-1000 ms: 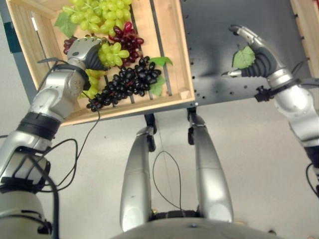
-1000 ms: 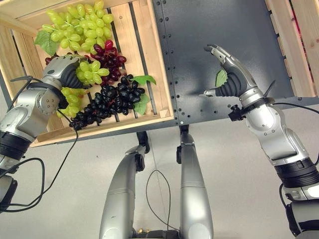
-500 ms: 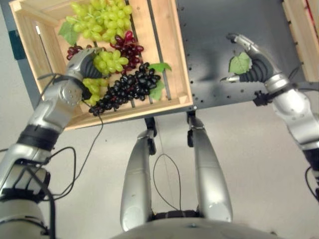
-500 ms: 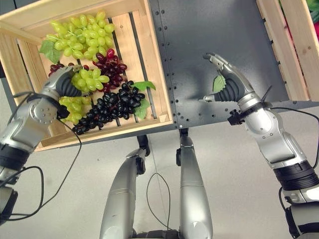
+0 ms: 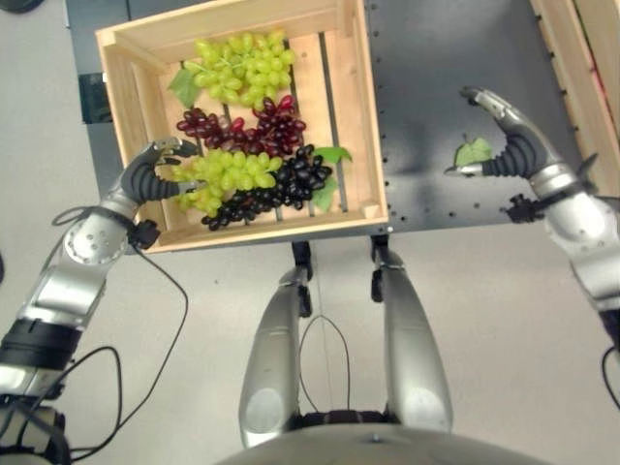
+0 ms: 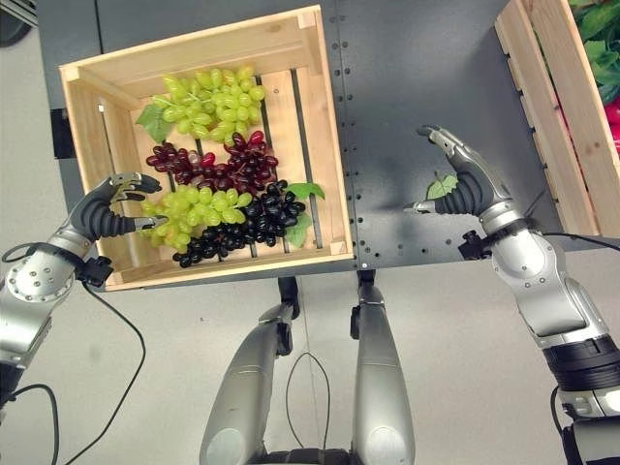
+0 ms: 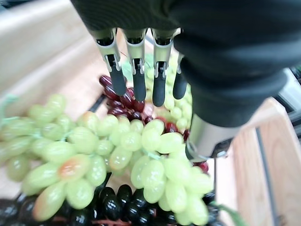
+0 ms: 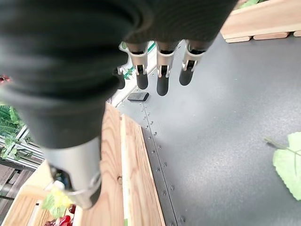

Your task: Pick up the fruits from the basket on one side to the basket on the other side

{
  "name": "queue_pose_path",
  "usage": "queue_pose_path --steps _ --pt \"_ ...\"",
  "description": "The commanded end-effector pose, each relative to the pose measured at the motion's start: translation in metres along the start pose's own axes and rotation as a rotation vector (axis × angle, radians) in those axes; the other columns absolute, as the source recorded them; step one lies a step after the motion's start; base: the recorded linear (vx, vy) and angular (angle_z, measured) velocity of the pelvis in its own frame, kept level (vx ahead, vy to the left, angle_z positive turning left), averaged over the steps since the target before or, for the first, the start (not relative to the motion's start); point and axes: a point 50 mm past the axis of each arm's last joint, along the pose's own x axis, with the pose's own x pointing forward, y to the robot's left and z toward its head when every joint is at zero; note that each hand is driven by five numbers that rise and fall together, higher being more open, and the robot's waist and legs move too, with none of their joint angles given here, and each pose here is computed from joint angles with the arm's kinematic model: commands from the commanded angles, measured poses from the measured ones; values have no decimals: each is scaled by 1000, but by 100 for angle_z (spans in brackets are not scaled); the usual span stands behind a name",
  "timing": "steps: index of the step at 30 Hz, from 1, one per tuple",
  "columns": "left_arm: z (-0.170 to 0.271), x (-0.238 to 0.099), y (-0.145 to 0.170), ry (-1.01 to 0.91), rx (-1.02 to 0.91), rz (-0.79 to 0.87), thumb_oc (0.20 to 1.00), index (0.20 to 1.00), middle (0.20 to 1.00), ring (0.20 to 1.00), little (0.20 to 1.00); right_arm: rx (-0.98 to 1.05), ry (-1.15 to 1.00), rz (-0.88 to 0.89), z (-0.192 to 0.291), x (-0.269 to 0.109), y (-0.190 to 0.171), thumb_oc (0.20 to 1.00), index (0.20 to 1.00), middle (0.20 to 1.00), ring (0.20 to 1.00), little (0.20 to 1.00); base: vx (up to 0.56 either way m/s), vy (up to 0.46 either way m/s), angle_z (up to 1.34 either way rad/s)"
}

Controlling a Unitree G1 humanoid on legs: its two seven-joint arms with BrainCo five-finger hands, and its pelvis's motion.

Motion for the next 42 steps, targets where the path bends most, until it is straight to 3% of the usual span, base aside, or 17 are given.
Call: queue_pose_path --steps 1,10,11,15,18,23,35,42 --pt "6 -9 -4 -76 -120 15 200 200 200 200 200 -8 -51 -10 4 -4 -7 1000 1000 1000 1000 1000 34 -10 9" --pt "9 -11 -2 -79 -91 1 200 200 200 200 200 -14 -27 26 -3 -7 -3 1000 1000 1000 1000 1000 7 -2 2" --pt "11 -10 -1 -87 -74 10 1000 1000 1000 1000 1000 -24 -27 26 -2 -6 -5 1000 1000 1000 1000 1000 0 0 0" --pt "17 -7 2 -101 19 16 1000 1000 1000 1000 1000 -39 -28 26 -1 -6 -7 1000 1000 1000 1000 1000 0 0 0" --pt "21 1 7 -93 236 38 1000 1000 1000 1000 1000 -53 -42 22 3 -3 -10 1000 1000 1000 1000 1000 0 0 0" --pt "30 17 5 -97 442 25 1000 1000 1000 1000 1000 -57 -90 16 15 2 -11 1000 1000 1000 1000 1000 0 4 -1" --pt "46 58 -16 -116 619 -45 1000 1000 1000 1000 1000 -29 -209 8 43 13 -10 1000 1000 1000 1000 1000 -6 3 -5" --pt "48 63 -20 -108 675 -84 1000 1000 1000 1000 1000 -29 -219 -21 46 17 -14 1000 1000 1000 1000 1000 -4 -5 -3"
